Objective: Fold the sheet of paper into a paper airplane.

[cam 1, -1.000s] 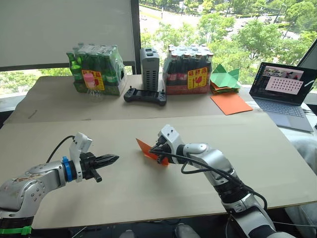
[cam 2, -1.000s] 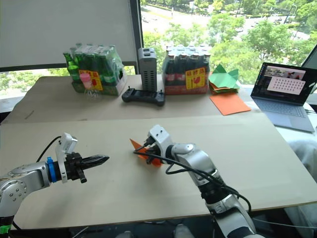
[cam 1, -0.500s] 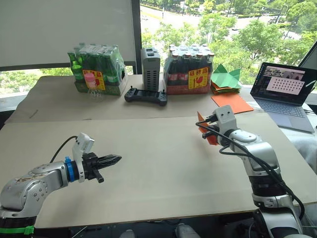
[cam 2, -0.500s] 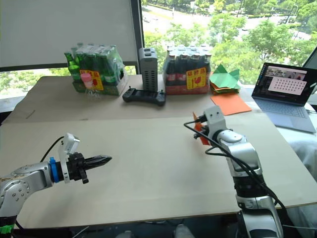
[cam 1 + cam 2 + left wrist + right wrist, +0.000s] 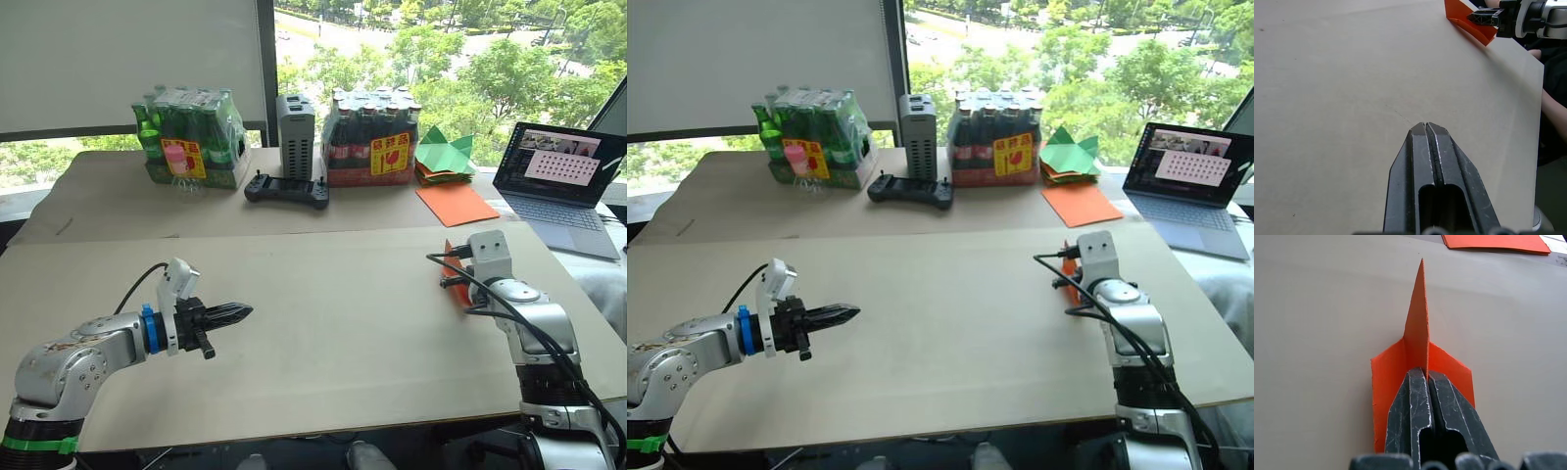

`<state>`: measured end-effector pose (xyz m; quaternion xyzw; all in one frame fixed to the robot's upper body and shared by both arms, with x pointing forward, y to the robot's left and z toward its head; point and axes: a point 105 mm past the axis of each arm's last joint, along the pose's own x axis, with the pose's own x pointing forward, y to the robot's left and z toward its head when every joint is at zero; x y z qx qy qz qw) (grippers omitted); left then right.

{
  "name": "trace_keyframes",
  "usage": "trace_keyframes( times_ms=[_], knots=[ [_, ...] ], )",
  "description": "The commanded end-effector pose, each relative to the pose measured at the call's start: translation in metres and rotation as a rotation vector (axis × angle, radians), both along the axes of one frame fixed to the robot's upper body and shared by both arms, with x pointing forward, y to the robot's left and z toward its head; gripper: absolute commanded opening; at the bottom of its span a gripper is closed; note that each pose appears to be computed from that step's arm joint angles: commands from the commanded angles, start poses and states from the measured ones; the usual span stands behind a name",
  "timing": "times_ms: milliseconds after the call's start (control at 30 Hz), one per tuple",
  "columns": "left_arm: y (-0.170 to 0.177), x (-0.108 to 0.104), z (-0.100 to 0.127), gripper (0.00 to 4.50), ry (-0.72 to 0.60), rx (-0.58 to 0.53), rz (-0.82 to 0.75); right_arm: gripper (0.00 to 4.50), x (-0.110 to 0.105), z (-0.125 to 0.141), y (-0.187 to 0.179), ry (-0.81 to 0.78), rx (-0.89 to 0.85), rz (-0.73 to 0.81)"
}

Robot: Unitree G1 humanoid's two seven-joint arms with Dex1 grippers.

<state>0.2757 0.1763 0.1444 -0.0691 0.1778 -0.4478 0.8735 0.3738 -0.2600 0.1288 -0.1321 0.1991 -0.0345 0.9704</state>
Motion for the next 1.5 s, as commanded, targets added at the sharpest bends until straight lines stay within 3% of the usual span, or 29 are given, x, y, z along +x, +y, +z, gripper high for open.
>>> trace_keyframes(
  times_ms=[33,67,267,433,533,700,867,1067,1167,1367,1500],
  knots=[
    [-0.005,0.0,0.007,0.0,-0.043,-0.001,-0.026,0.04,0.0,0.011,-0.006,-0.055,-0.007,-0.026],
    [-0.005,0.0,0.007,0.0,-0.044,-0.001,-0.026,0.64,0.0,0.011,-0.005,-0.054,-0.007,-0.027],
    [-0.002,0.001,0.007,0.0,-0.044,0.0,-0.018,2.67,0.003,0.026,-0.005,-0.129,-0.034,-0.057],
    [-0.002,0.002,0.007,0.0,-0.05,-0.007,-0.008,4.39,0.011,0.071,0.013,-0.367,-0.099,-0.001],
    [-0.002,0.003,0.008,0.0,-0.054,-0.01,-0.005,4.45,0.013,0.092,0.034,-0.503,-0.038,0.076],
    [-0.003,0.004,0.009,0.0,-0.059,-0.019,0.001,4.45,0.011,0.102,0.074,-0.574,0.102,0.253],
    [-0.003,0.003,0.01,0.0,-0.078,-0.024,0.018,4.45,-0.006,0.086,0.14,-0.466,0.396,0.567],
    [-0.001,0.002,0.01,0.0,-0.105,-0.033,0.054,4.45,-0.035,0.069,0.174,-0.316,0.564,0.811],
    [0.002,0.003,0.011,0.0,-0.122,-0.042,0.09,4.45,-0.046,0.063,0.179,-0.288,0.533,0.899],
    [0.009,0.004,0.014,0.0,-0.157,-0.061,0.146,4.45,-0.057,0.04,0.18,-0.265,0.311,1.05],
    [0.013,0.007,0.019,0.0,-0.173,-0.092,0.181,4.45,-0.054,0.028,0.177,-0.255,0.272,1.047]
  ],
)
